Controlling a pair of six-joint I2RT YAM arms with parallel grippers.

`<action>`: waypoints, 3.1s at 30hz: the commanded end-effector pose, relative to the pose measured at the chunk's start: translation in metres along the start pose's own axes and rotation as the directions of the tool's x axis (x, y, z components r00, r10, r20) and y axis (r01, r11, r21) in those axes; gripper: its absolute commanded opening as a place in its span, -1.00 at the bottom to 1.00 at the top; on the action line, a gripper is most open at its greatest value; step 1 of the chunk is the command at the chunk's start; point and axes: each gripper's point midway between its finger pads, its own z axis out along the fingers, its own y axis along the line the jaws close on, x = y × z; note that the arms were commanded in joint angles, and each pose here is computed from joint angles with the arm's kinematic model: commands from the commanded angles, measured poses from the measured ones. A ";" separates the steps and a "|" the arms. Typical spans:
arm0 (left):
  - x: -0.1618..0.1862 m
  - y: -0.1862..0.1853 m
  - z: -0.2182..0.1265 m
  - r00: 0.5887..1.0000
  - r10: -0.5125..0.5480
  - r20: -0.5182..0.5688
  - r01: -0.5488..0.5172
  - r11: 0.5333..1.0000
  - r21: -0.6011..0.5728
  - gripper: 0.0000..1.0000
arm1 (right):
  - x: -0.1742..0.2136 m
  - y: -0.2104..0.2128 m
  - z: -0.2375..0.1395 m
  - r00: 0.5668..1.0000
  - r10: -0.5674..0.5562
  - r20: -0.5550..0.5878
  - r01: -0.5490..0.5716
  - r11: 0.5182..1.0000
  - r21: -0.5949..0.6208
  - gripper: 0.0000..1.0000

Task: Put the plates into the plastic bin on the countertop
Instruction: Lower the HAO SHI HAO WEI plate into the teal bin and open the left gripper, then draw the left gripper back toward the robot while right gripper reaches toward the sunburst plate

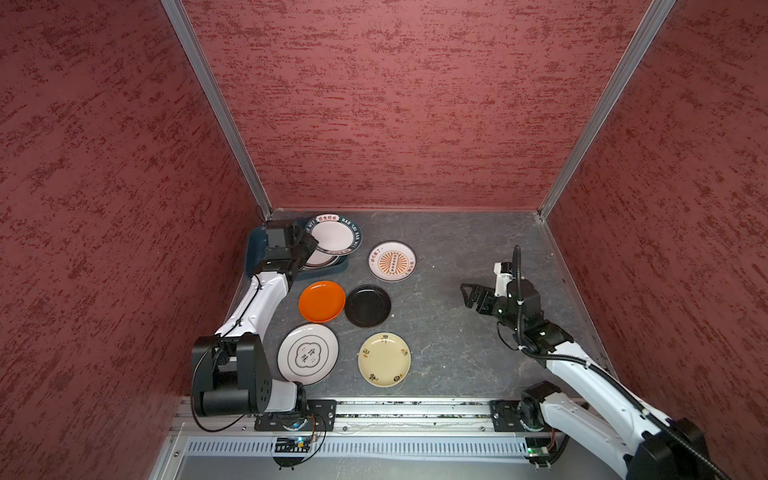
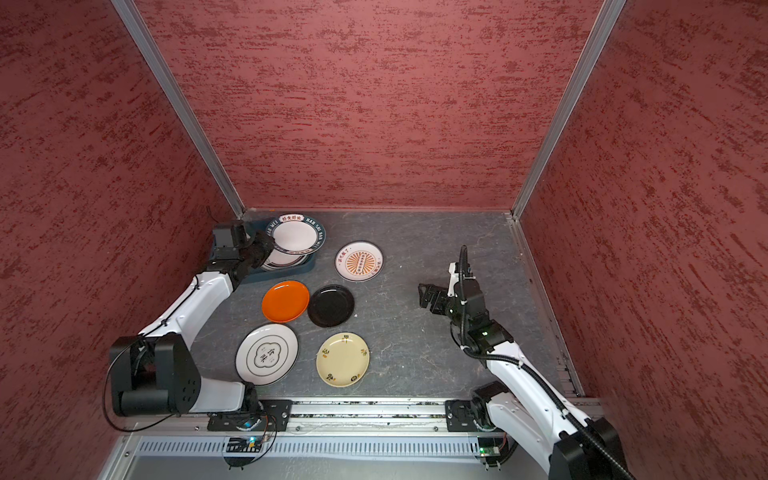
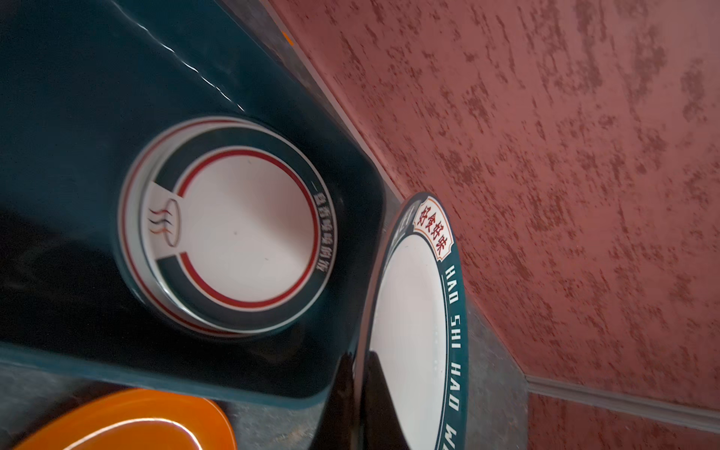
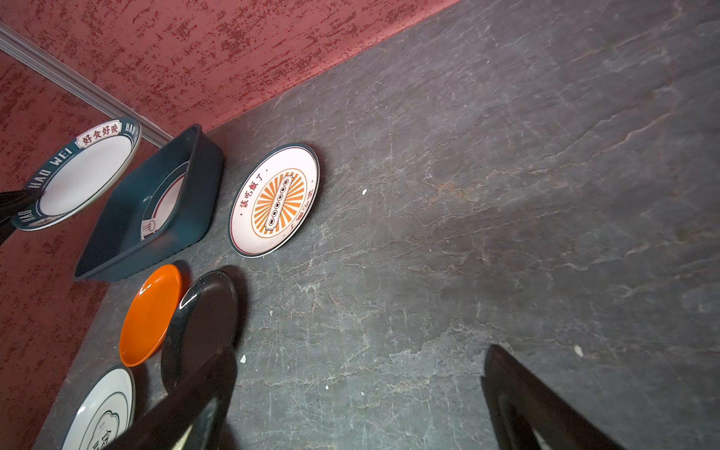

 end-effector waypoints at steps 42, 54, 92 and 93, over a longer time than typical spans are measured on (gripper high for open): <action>-0.011 0.071 0.087 0.976 0.144 -0.162 -0.183 0.947 -0.264 0.04 | 0.009 -0.019 -0.009 0.999 0.037 0.039 -0.039 0.997 0.061 0.98; -0.012 0.082 0.085 0.971 0.151 -0.183 -0.202 0.932 -0.301 0.45 | 0.012 -0.019 -0.008 0.999 0.041 0.026 -0.043 0.998 0.052 0.98; 0.119 0.026 -0.126 0.969 0.168 -0.179 -0.115 0.954 0.275 0.99 | 0.017 0.059 0.050 0.921 0.284 -0.266 -0.352 0.900 -0.256 0.91; 0.126 0.028 -0.128 0.966 0.165 -0.198 -0.104 0.953 0.286 0.99 | 0.015 0.061 0.050 0.920 0.289 -0.263 -0.356 0.898 -0.258 0.90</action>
